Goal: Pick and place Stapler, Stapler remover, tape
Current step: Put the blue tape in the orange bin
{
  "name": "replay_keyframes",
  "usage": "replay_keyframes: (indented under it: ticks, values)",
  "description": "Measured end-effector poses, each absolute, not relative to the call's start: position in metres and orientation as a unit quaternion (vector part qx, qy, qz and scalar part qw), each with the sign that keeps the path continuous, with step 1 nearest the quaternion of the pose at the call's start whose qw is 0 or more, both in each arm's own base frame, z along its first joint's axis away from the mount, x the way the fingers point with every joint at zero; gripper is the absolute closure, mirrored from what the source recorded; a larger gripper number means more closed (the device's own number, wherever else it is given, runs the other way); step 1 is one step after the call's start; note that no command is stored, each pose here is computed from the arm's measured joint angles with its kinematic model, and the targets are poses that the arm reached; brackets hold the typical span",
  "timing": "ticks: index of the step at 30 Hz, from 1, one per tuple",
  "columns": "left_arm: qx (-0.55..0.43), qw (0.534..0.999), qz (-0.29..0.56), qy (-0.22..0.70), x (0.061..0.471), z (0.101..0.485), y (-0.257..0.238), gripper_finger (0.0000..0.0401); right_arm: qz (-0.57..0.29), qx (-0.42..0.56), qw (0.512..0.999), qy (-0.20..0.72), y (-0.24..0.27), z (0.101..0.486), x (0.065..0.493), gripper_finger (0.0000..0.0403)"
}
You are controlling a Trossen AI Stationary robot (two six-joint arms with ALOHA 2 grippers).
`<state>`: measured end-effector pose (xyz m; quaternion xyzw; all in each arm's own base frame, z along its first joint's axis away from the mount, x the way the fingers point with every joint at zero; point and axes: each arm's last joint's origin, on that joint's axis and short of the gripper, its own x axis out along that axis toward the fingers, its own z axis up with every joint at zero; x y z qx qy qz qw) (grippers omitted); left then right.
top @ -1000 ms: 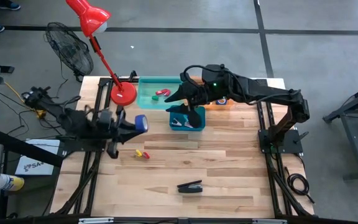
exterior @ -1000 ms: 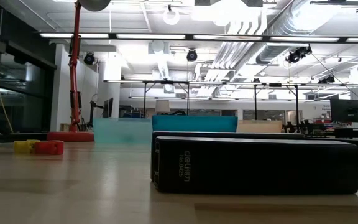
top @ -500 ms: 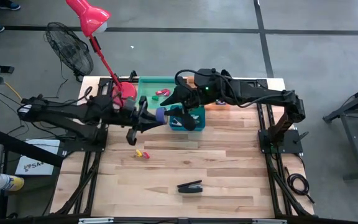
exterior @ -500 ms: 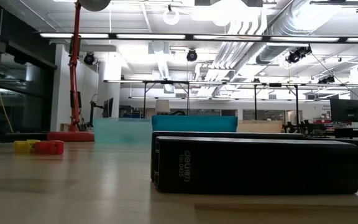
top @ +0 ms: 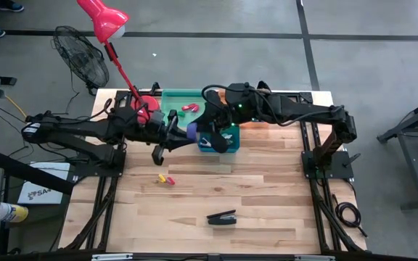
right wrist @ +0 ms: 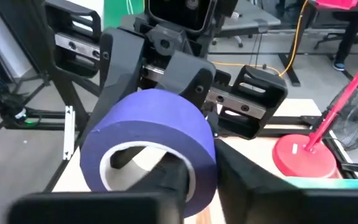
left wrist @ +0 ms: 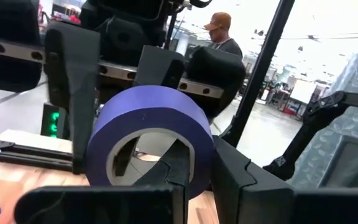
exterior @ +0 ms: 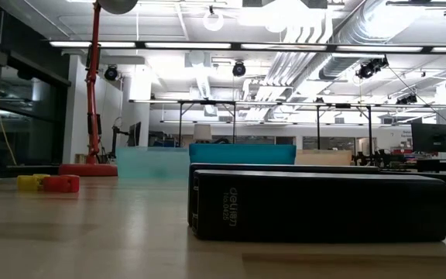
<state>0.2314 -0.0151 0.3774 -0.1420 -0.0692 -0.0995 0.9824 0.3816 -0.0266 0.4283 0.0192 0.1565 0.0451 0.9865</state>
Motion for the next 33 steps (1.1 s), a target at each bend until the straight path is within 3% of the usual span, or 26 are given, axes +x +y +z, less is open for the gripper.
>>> replay_keyframes:
  ticks: [1,4,13,18,25,33]
  values:
    - [-0.144,0.982,-0.098,-0.070,0.231,0.377,-0.015,0.0370,0.044,0.019,0.987,0.156,-0.027,0.428,0.382,0.0367]
    - [-0.157,0.982,-0.086,-0.065,0.232,0.376,-0.014,0.0355,0.041,0.020,0.986,0.158,-0.027,0.428,0.381,0.0372]
    - [-0.179,0.983,-0.021,-0.025,0.233,0.367,-0.012,0.0197,-0.007,0.044,0.978,0.202,-0.038,0.420,0.377,0.0372]
    - [-0.185,0.982,0.044,0.010,0.229,0.360,-0.008,0.0134,-0.064,0.070,0.965,0.246,-0.057,0.412,0.371,0.0372]
    - [-0.194,0.968,0.145,0.065,0.214,0.350,-0.002,0.0113,-0.171,0.086,0.926,0.327,-0.101,0.397,0.351,0.0372]
    - [-0.191,0.965,0.158,0.083,0.211,0.347,-0.002,0.0112,-0.227,0.106,0.883,0.398,-0.166,0.367,0.339,0.0372]
